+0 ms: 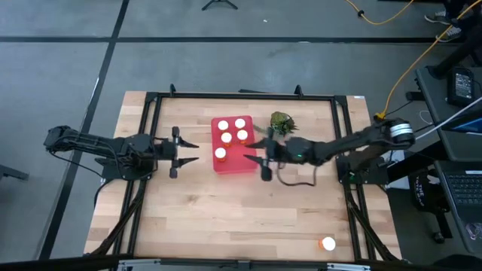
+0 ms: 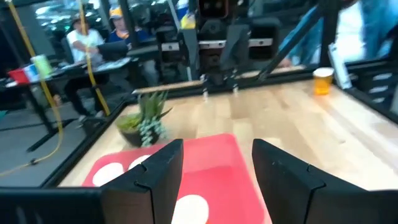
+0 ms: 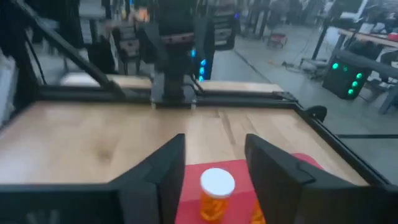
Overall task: Pick and place pill bottles into a basket
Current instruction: Put the orange pill bottle into the red bin
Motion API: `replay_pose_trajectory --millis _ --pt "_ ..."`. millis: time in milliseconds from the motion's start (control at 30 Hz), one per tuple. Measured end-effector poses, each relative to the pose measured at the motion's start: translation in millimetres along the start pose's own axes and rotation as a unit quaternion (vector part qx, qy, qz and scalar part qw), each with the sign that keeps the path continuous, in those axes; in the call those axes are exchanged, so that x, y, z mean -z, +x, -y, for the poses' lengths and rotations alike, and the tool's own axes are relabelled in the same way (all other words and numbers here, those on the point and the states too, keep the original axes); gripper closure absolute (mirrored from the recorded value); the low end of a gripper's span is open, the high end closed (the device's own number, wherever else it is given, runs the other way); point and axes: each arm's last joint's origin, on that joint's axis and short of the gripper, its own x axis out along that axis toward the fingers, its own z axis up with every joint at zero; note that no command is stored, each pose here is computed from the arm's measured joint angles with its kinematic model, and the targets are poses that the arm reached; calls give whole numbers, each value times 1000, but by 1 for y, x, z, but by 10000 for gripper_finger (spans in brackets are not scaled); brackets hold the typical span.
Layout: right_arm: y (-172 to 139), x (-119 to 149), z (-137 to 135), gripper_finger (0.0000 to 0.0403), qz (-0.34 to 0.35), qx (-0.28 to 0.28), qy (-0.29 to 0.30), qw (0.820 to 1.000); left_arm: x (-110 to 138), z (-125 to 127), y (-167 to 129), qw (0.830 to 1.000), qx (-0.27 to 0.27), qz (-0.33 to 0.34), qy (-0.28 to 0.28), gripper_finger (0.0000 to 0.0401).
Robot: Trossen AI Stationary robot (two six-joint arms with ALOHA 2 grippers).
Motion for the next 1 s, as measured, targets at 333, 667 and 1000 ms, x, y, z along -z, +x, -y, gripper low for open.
replay_pose_trajectory --millis 333,667,1000 --pt "-65 17 -30 318 -18 -54 32 998 -3 8 1 991 100 14 -87 237" --pt "-98 10 -72 398 -114 -68 47 990 -3 21 4 990 111 9 -86 322" --pt "-126 1 -108 398 -196 -78 100 972 -3 34 3 981 186 16 -50 397"
